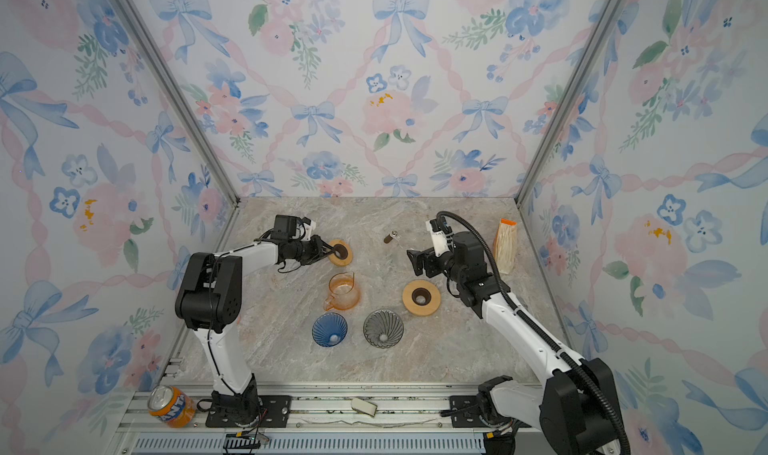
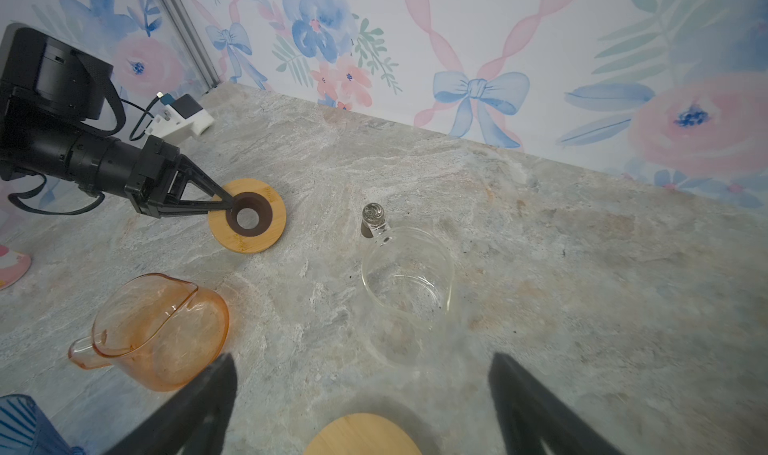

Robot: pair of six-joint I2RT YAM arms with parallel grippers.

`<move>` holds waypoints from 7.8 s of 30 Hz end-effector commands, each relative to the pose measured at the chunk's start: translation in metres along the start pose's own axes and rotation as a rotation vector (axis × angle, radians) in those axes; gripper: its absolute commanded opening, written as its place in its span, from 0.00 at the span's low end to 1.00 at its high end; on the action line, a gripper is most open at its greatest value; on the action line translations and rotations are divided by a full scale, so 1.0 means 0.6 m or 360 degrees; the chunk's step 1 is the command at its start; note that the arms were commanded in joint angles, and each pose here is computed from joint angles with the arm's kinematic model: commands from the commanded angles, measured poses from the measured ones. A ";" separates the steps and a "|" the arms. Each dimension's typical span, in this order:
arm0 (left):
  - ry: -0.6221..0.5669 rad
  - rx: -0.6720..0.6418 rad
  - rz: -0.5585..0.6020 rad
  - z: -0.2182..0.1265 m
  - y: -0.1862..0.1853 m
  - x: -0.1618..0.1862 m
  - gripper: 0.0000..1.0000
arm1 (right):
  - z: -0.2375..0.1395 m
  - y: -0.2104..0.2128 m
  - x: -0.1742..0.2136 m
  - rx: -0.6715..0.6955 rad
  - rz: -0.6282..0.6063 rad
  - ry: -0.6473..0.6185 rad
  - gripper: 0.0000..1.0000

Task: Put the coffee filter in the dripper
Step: 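Grasp the bamboo lid edge with the left gripper and lift it, then carry the bamboo lid over the orange pitcher and lower it on top, then open the left gripper and draw it back from the pitcher, then move the left gripper down to the blue ribbed dripper while the right gripper shifts nearer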

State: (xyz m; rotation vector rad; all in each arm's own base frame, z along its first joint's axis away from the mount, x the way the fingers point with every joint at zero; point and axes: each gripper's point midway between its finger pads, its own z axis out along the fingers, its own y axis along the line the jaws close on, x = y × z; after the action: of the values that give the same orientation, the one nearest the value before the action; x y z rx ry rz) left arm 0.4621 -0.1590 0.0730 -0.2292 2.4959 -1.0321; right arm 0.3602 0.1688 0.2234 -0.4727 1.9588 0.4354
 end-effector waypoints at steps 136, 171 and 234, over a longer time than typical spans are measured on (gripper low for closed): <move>0.0049 0.0577 -0.0093 -0.134 -0.058 0.198 0.27 | 0.005 0.189 0.029 -0.0573 -0.0302 0.0406 0.96; -0.0052 0.0610 -0.0065 -0.203 -0.071 0.164 0.52 | 0.001 0.187 0.017 -0.0545 -0.0316 0.0345 0.96; 0.0306 -0.0256 -0.0140 -0.236 -0.005 0.410 0.51 | -0.025 0.211 0.102 -0.0408 -0.0633 0.0130 0.97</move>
State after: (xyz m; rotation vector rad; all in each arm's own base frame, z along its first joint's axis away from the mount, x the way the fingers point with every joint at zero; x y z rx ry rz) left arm 0.1816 -0.1516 0.0936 -0.2656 2.7320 -0.9784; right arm 0.2612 0.2615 0.1795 -1.0410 1.8683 0.4311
